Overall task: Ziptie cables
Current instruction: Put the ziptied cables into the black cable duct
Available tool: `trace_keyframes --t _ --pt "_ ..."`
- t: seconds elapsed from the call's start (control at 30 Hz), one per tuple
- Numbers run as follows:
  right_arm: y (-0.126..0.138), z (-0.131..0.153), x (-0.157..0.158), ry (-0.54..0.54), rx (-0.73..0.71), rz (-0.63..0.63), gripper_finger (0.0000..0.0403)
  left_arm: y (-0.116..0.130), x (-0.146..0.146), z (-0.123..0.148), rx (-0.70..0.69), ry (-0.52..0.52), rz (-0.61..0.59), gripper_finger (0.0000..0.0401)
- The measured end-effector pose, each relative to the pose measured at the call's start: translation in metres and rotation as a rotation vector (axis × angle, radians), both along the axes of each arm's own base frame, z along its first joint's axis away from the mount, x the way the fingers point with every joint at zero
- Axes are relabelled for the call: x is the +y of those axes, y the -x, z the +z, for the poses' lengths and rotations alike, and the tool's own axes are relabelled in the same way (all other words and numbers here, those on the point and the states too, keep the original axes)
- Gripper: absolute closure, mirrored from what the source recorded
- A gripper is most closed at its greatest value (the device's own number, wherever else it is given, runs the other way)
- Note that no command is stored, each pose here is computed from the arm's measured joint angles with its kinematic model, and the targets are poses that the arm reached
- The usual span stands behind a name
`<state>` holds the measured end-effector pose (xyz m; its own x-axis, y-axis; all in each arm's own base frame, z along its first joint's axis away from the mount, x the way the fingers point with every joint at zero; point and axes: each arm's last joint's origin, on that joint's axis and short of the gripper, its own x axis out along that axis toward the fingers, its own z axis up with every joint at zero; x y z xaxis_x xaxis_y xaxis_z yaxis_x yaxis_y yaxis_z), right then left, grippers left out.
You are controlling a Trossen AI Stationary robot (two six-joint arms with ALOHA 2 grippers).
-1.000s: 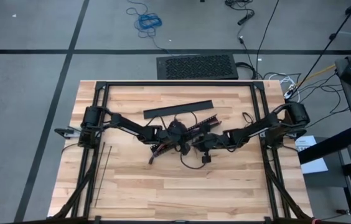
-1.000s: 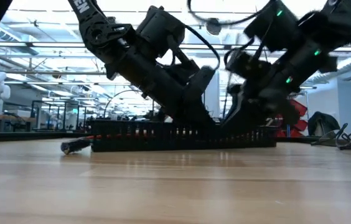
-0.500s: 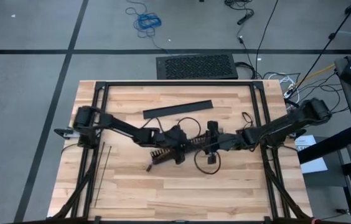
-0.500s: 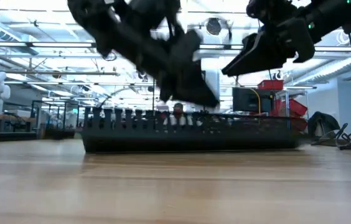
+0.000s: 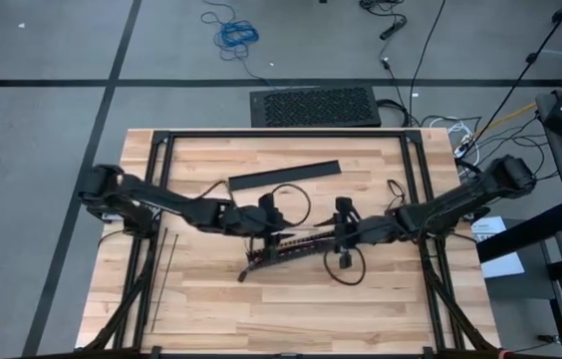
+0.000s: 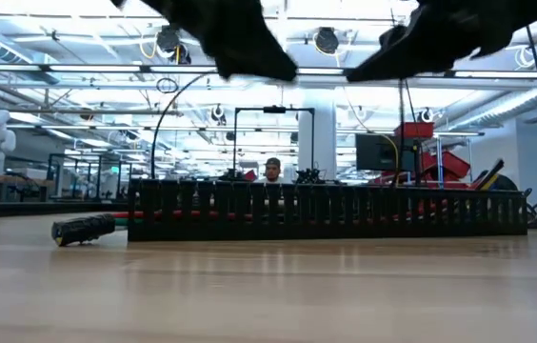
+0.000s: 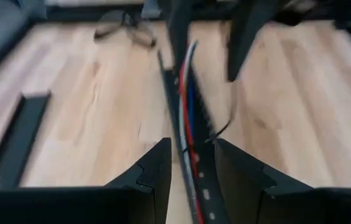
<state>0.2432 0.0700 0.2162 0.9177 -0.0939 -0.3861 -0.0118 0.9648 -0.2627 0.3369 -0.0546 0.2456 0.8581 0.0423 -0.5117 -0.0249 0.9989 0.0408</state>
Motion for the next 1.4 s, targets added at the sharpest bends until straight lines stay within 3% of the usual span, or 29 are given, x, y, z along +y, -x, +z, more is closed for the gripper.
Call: trace_keyframes --t 0.2,0.37,0.43,0.53,0.63,0.77,0.97,1.13,1.4 --pt "0.010 0.024 0.011 0.004 -0.091 0.068 0.0227 0.038 -0.012 0.051 -0.122 -0.080 -0.030 0.0281" --pt "0.018 0.052 0.023 -0.020 -0.181 0.129 0.0227 0.073 -0.017 0.084 -0.189 -0.041 -0.065 0.0281" --pt "0.022 0.065 0.028 -0.027 -0.218 0.156 0.0227 0.083 -0.021 0.085 -0.153 -0.014 -0.064 0.0281" --pt "0.024 0.084 0.033 -0.051 -0.262 0.177 0.0227 0.091 -0.031 0.074 -0.045 0.014 -0.015 0.0281" --pt "0.019 0.085 0.030 -0.058 -0.214 0.143 0.0227 0.093 -0.044 0.048 0.061 0.022 0.093 0.0281" --pt "-0.013 0.047 0.013 -0.078 -0.033 0.038 0.0234 0.091 -0.060 0.002 0.170 0.045 0.225 0.0281" --pt "-0.061 -0.006 0.000 -0.155 0.052 0.109 0.0243 0.095 -0.078 -0.049 0.266 0.141 0.368 0.0281" --pt "-0.092 -0.033 -0.009 -0.254 -0.007 0.213 0.0243 0.107 -0.095 -0.068 0.298 0.192 0.407 0.0281" --pt "-0.150 -0.055 -0.008 -0.258 0.048 0.325 0.0243 0.110 -0.094 -0.090 0.268 0.144 0.493 0.0281"
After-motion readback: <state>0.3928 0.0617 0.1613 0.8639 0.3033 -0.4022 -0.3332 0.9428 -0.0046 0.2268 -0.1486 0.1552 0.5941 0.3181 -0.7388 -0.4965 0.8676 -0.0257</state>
